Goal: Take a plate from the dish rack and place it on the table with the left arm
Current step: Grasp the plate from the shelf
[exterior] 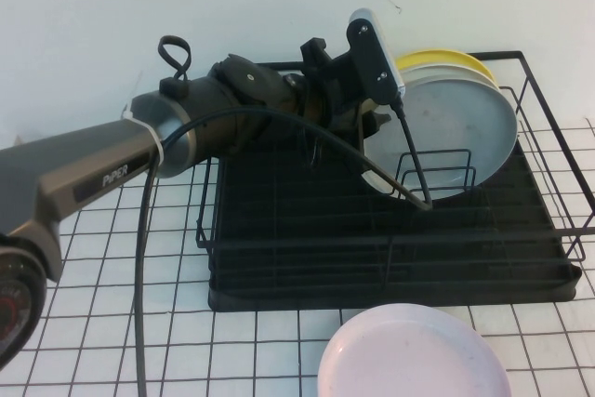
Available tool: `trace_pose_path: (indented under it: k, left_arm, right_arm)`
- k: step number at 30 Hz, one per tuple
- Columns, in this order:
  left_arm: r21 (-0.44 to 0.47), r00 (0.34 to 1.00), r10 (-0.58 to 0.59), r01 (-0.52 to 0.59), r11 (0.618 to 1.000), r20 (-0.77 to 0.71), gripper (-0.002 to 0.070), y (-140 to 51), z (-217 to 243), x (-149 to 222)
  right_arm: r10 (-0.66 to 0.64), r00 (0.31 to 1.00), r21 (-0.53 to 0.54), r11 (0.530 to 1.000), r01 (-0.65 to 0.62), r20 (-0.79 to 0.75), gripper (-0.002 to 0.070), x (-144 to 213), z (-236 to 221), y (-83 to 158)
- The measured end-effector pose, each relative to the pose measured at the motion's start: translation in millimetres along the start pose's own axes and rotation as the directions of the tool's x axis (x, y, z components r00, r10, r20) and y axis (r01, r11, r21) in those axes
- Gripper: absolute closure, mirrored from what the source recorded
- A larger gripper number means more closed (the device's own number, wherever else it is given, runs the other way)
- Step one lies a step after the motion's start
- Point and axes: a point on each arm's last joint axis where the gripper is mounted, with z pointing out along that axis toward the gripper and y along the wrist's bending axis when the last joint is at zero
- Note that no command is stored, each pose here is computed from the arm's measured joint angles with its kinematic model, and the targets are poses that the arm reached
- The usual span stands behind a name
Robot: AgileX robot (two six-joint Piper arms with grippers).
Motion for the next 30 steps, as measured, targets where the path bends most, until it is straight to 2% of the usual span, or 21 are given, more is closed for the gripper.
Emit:
trace_pose_path:
  k: [6, 8, 17, 20, 24, 30]
  left_arm:
    - [-0.002, 1.0, -0.027, 0.027, 1.0, 0.001, 0.0571, -0.6, 3.7, 2.4]
    - [-0.005, 0.999, -0.048, 0.048, 0.999, 0.003, 0.0606, -0.6, 4.3, 2.7]
    - [-0.04, 0.994, -0.105, 0.106, 0.994, 0.016, 0.0631, 2.2, 3.9, 0.8]
    - [-0.078, 0.988, -0.152, 0.154, 0.985, 0.033, 0.0645, 7.4, -0.3, -3.3]
    - [-0.117, 0.975, -0.208, 0.217, 0.969, 0.082, 0.0653, 16.3, -13.7, -16.7]
    - [-0.148, 0.965, -0.214, 0.236, 0.961, 0.149, 0.0657, 27.4, -38.7, -39.3]
  right_arm:
    - [0.0, 1.0, 0.0, 1.0, 0.0, 0.0, 0.0679, 0.0, 0.0, 0.0]
    - [0.0, 1.0, 0.0, 1.0, 0.0, 0.0, 0.0679, 0.0, 0.0, 0.0]
    - [0.0, 1.0, 0.0, 1.0, 0.0, 0.0, 0.0679, 0.0, 0.0, 0.0]
    - [0.0, 1.0, 0.0, 1.0, 0.0, 0.0, 0.0679, 0.0, 0.0, 0.0]
    - [0.0, 1.0, 0.0, 1.0, 0.0, 0.0, 0.0679, 0.0, 0.0, 0.0]
    - [0.0, 1.0, 0.0, 1.0, 0.0, 0.0, 0.0679, 0.0, 0.0, 0.0]
